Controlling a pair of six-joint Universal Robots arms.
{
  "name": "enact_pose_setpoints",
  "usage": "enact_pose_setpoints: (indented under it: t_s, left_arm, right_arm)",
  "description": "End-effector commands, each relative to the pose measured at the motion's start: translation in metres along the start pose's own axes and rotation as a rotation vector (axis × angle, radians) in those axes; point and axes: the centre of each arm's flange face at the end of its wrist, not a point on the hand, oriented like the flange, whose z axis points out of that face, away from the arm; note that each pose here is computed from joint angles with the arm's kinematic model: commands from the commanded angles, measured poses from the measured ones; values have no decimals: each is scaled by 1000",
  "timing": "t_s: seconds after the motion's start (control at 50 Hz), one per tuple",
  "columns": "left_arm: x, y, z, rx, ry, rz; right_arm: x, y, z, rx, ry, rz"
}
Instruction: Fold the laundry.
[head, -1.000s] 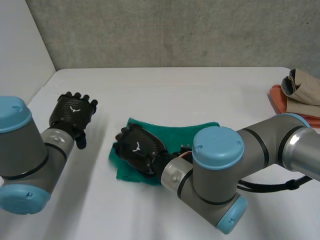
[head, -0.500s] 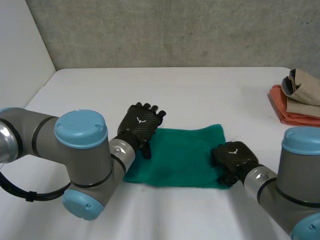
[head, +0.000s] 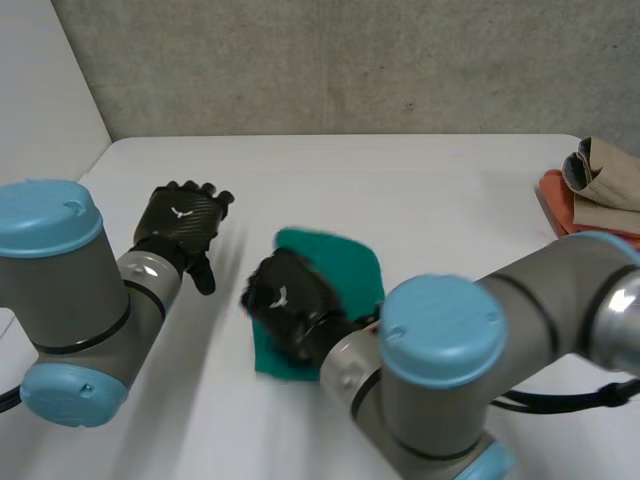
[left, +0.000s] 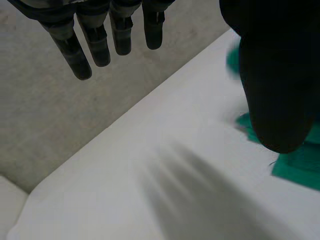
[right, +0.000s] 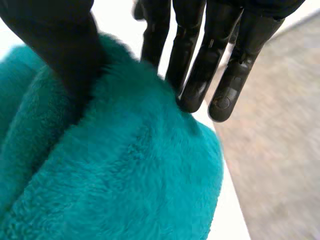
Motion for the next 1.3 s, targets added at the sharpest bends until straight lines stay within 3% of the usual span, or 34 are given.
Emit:
enact_pose_setpoints:
  t_s: [0.02,0.08,0.16,0.24,0.34,0.44,0.62,0.66,0.74,0.82,0.9,1.06,1.18,1.3]
  left_arm:
    - [5,-1,-2,6,11,-7]
    - [18,-8,-7,34,47,-2]
    - [43,-20,-18,85,117,7]
    - [65,-29,-27,118,177,-24]
    - [86,-22,-22,84,230,-116]
    - [94,1,-17,-25,242,-94]
    - [79,30,-11,-169,153,-13]
    - [79,40,-8,-196,155,45]
    - [80,50,-6,-220,173,134]
    - [81,47,-6,-206,183,168]
    - [80,30,-6,-151,199,155]
    - [65,-47,-16,106,258,101]
    - [45,-91,-26,191,318,18]
    - [34,-108,-34,150,509,-102]
  right_arm:
    - [-6,4,2,-22,-12,145]
    - [13,8,-2,-53,64,297]
    - [80,48,-15,-115,281,641]
    - [105,72,-23,-156,349,825]
    - [107,77,-22,-216,309,888]
    - [88,98,-6,-311,235,926]
    - [67,114,13,-346,119,946]
    - [65,117,16,-353,114,941]
    - [58,123,16,-388,87,883]
    - [60,121,13,-410,75,735]
    - [71,109,9,-395,116,650]
    - [93,70,-10,-265,245,589]
    - [67,42,-24,-166,236,540]
    - [15,35,-31,-159,136,525]
